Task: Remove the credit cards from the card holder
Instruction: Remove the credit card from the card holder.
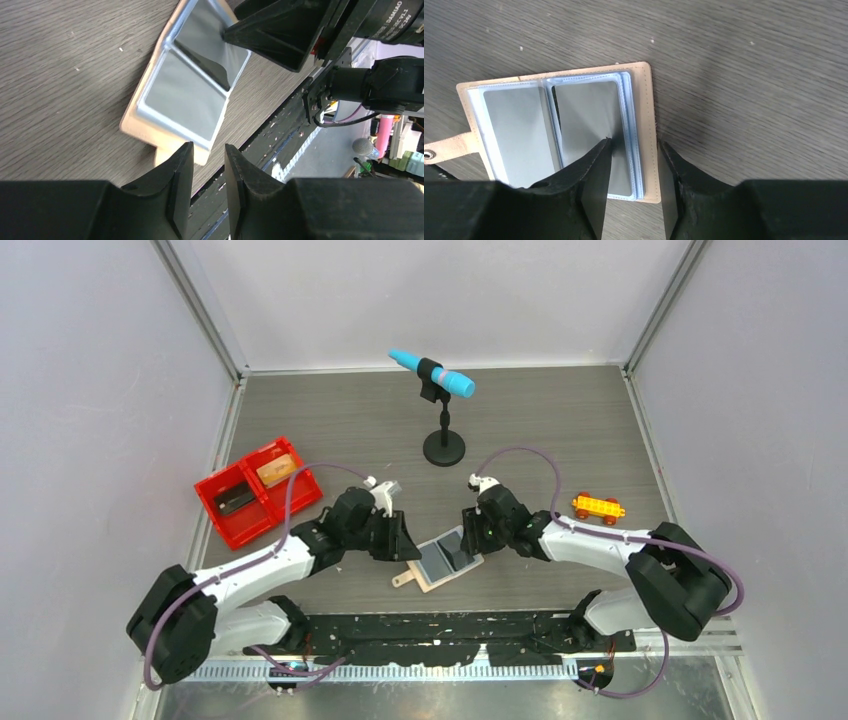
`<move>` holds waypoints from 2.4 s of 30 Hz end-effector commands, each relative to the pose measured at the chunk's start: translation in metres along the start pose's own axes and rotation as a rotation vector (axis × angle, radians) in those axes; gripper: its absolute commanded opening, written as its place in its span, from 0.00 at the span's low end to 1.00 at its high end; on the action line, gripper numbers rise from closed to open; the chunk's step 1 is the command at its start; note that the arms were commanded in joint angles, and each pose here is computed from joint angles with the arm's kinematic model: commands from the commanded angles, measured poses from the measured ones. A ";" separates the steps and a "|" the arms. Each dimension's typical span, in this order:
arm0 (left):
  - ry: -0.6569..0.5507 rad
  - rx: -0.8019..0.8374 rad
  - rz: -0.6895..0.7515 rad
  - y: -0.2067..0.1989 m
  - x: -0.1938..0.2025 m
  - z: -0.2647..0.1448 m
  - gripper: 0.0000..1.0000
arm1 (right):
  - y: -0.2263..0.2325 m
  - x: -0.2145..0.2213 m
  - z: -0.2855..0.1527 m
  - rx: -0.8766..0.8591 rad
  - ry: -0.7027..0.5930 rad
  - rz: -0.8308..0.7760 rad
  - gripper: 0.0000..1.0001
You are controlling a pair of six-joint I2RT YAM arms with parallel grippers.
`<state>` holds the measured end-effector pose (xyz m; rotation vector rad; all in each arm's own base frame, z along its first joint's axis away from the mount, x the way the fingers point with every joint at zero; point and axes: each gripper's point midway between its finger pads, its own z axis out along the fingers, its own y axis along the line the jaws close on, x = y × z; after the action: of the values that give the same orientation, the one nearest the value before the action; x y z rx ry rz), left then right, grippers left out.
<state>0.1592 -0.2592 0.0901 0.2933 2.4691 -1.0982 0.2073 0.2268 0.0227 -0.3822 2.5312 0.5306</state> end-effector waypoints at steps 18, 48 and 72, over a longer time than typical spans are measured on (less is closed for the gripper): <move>0.009 0.071 -0.054 -0.007 -0.002 0.022 0.26 | 0.067 0.022 -0.041 -0.200 -0.035 0.141 0.45; 0.154 -0.228 -0.101 0.061 0.113 -0.057 0.41 | 0.085 0.006 -0.050 -0.282 -0.086 0.033 0.44; 0.097 -0.063 -0.154 0.034 0.099 -0.034 0.00 | 0.081 -0.002 -0.052 -0.256 -0.130 0.024 0.45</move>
<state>0.0554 -0.1963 0.0260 0.1346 2.7478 -1.0553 0.1459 0.2709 0.0712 -0.4010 2.4378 0.8611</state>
